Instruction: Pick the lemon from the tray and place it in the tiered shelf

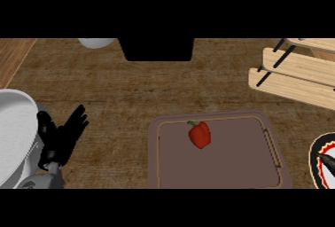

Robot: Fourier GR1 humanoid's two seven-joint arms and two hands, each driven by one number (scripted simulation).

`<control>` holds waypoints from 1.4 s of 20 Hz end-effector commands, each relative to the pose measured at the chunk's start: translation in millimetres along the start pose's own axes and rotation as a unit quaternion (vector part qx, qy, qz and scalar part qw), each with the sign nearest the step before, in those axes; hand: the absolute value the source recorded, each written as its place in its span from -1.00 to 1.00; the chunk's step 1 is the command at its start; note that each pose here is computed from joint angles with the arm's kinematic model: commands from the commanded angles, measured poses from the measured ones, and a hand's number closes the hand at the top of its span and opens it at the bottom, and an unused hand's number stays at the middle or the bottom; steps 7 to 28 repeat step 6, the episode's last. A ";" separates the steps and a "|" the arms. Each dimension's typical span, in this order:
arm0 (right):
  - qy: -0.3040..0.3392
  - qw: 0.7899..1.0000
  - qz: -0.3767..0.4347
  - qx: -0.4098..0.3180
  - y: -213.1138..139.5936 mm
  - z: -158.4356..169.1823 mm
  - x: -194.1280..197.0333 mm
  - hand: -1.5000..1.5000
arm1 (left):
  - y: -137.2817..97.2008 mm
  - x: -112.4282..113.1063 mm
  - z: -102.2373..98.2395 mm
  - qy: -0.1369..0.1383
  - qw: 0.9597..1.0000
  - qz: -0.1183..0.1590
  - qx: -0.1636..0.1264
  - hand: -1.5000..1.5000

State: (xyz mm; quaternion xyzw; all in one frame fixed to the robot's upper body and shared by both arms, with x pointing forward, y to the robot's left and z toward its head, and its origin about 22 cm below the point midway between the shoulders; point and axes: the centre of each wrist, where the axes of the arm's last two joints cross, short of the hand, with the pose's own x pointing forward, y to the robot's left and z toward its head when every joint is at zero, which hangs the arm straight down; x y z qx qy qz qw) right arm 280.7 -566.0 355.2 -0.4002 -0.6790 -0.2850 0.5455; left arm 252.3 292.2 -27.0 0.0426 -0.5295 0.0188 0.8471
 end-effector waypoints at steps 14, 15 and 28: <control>-0.001 0.999 -0.029 0.016 -97.7 -2.6 -8.3 -1.00 | 10.5 -4.2 -0.9 0.001 1.000 0.001 0.002 0.00; -0.001 0.999 -0.029 0.016 -97.7 -2.6 -8.3 -1.00 | 10.5 -4.2 -0.9 0.001 1.000 0.001 0.002 0.00; -0.001 0.999 -0.029 0.016 -97.7 -2.6 -8.3 -1.00 | 10.5 -4.2 -0.9 0.001 1.000 0.001 0.002 0.00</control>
